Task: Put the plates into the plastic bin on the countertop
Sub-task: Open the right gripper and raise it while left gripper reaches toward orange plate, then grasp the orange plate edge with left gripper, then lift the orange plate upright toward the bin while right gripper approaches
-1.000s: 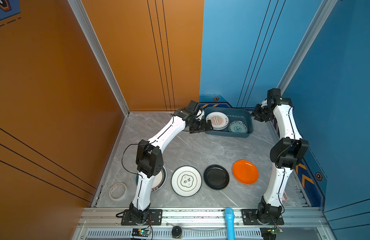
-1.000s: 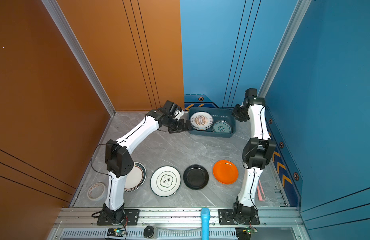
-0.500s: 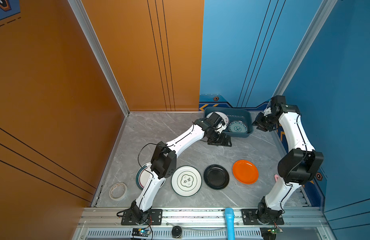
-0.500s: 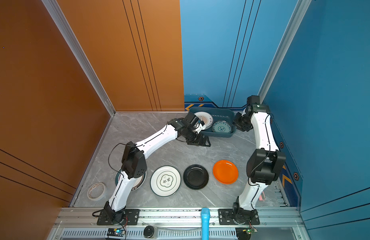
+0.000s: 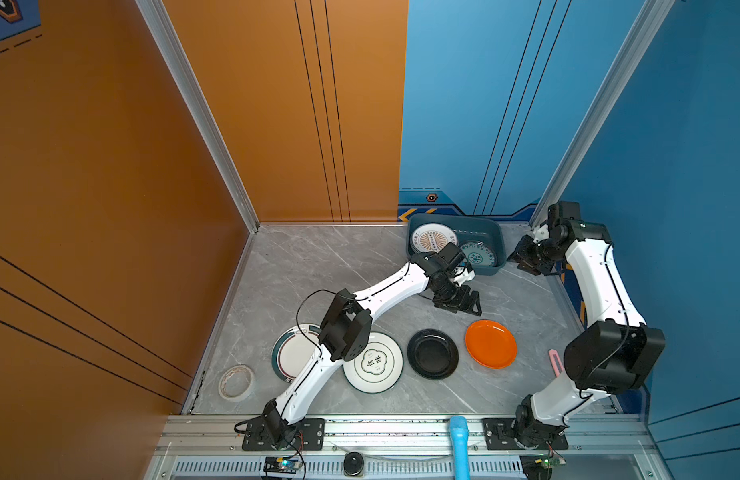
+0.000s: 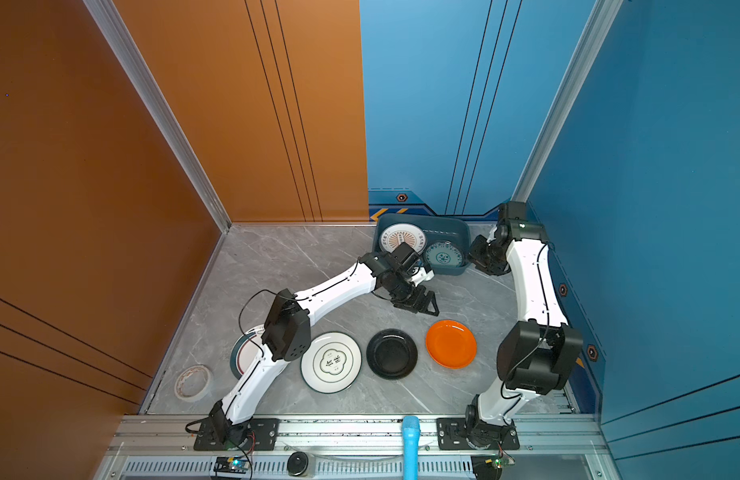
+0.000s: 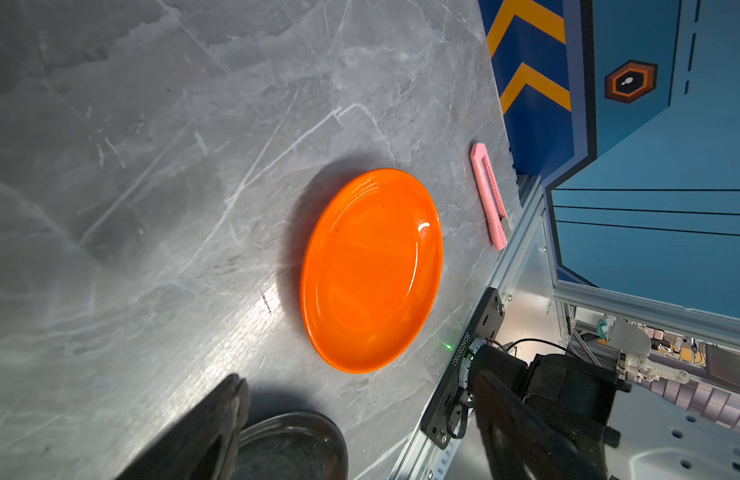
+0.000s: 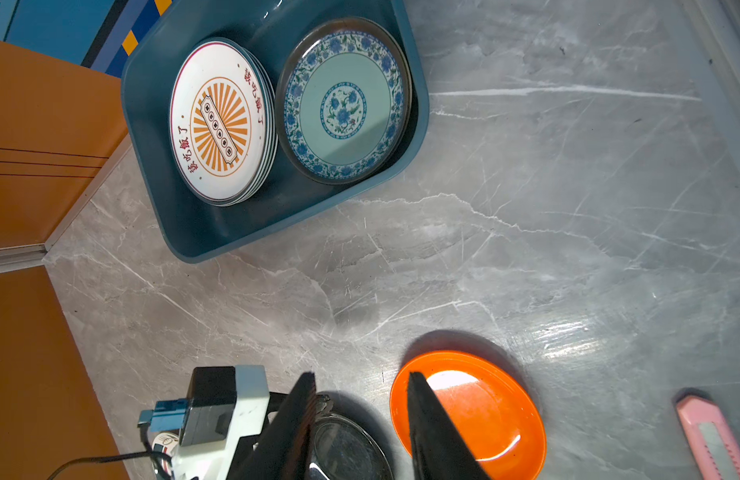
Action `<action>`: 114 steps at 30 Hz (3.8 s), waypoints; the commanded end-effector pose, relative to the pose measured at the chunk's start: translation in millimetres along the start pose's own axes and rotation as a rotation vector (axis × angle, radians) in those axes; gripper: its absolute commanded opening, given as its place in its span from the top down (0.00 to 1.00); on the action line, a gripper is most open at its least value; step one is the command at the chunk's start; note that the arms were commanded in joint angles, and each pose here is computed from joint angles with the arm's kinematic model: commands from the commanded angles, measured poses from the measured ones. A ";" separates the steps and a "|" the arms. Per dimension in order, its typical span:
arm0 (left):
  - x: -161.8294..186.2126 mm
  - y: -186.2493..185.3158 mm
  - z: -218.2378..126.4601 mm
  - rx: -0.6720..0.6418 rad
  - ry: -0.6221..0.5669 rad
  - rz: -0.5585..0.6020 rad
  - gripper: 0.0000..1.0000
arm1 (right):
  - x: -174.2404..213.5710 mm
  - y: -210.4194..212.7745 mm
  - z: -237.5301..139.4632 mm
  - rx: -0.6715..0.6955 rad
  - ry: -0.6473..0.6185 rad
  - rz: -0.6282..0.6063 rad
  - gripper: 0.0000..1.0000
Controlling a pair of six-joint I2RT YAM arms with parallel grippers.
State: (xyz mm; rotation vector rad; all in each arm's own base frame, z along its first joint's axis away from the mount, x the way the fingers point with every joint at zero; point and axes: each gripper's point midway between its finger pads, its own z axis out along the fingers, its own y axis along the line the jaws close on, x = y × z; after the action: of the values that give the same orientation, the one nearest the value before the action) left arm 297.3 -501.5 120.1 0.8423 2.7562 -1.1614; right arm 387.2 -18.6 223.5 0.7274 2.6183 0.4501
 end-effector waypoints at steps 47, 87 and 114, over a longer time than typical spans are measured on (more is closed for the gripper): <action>39.6 38.3 86.2 -0.020 0.189 -0.076 0.76 | 18.3 3.9 3.8 -0.003 0.026 -0.029 0.60; -8.8 39.0 -134.9 -0.008 -0.091 -0.098 1.00 | -29.5 57.5 -14.0 -0.360 -0.088 -0.045 0.35; -78.0 132.5 -220.6 0.017 -0.321 -0.303 1.00 | -6.6 198.6 68.2 -0.686 0.186 -0.260 0.32</action>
State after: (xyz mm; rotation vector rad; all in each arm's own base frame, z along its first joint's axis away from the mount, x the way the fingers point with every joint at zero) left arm 462.0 -315.5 197.5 0.2195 2.6943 -1.1802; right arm 500.3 144.4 237.1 0.1560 2.4369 1.2506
